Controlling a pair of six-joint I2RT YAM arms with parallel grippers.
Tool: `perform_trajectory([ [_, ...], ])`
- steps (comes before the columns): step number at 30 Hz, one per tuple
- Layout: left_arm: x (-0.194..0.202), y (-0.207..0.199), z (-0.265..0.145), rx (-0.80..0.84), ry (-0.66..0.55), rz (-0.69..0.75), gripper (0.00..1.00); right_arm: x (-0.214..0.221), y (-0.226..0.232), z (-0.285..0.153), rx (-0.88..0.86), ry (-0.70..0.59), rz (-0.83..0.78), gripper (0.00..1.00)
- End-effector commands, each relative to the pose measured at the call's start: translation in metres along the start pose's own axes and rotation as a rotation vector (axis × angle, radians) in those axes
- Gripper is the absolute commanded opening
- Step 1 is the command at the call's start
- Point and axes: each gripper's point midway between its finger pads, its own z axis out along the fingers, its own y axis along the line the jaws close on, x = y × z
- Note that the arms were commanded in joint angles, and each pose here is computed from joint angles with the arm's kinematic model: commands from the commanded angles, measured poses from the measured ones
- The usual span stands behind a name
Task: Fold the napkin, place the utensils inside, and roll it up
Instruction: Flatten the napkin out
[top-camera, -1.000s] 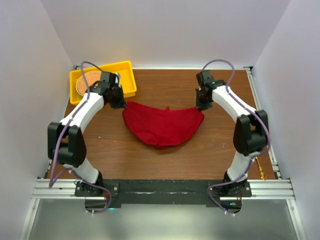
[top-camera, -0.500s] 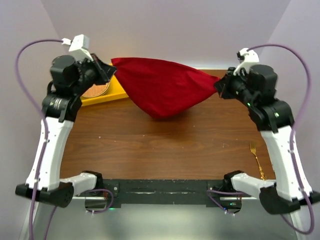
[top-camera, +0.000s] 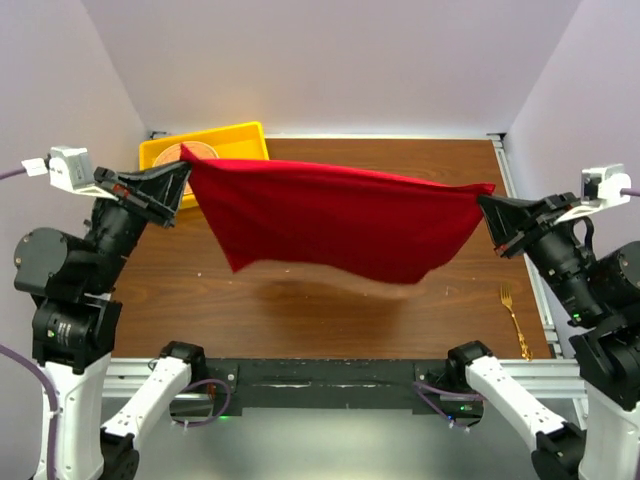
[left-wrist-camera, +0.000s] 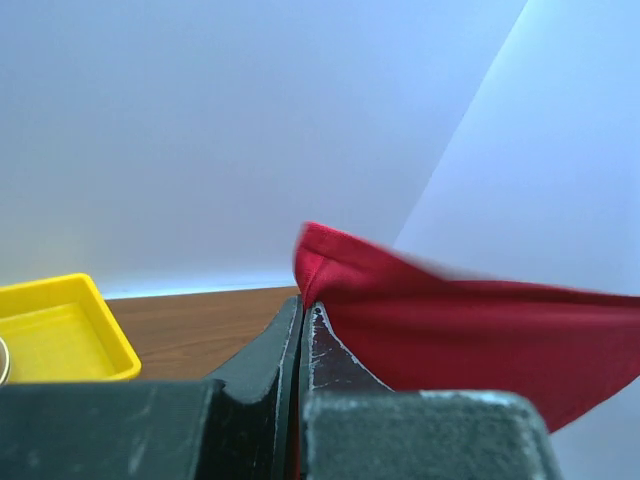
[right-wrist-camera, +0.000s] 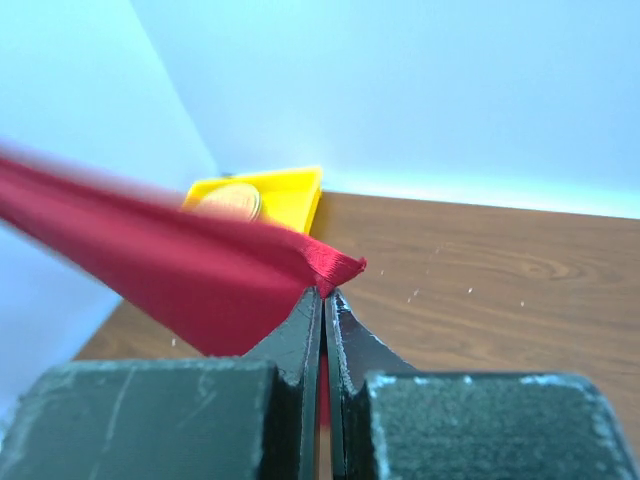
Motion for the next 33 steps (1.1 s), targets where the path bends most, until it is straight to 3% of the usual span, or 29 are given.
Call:
perform_trajectory([
  [1,0.025,0.038,0.018,-0.147,0.001,-0.104,0.00,0.014,-0.042,0.018,0.228,0.023,0.031,0.00],
  [4,0.047,0.060,0.037,-0.233,0.059,-0.165,0.00,0.027,-0.070,0.039,0.384,0.087,0.046,0.00],
  [6,0.071,0.089,0.057,-0.343,0.117,-0.186,0.00,0.050,-0.087,0.053,0.484,0.189,0.049,0.00],
  [7,0.080,0.097,0.066,-0.363,0.144,-0.177,0.00,0.075,-0.102,0.077,0.559,0.301,0.023,0.00],
  [8,0.116,0.127,0.078,-0.478,0.256,-0.179,0.00,0.088,-0.107,0.085,0.580,0.378,0.007,0.00],
  [10,0.135,0.145,0.093,-0.555,0.338,-0.177,0.00,0.133,-0.119,0.119,0.595,0.560,-0.047,0.00],
  [11,0.177,0.167,0.103,-0.613,0.472,-0.178,0.00,0.149,-0.124,0.124,0.617,0.620,-0.054,0.00],
  [17,0.300,0.225,0.119,-0.708,0.783,-0.175,0.00,0.247,-0.169,0.170,0.721,0.851,-0.073,0.00],
  [23,0.377,0.261,0.134,-0.698,0.918,-0.156,0.00,0.308,-0.223,0.194,0.823,0.987,-0.052,0.00],
  [24,0.383,0.260,0.136,-0.683,0.931,-0.169,0.00,0.329,-0.229,0.198,0.819,1.040,-0.049,0.00],
  [33,0.405,0.300,0.137,-0.774,0.952,-0.146,0.00,0.374,-0.230,0.248,0.723,1.109,0.014,0.00],
])
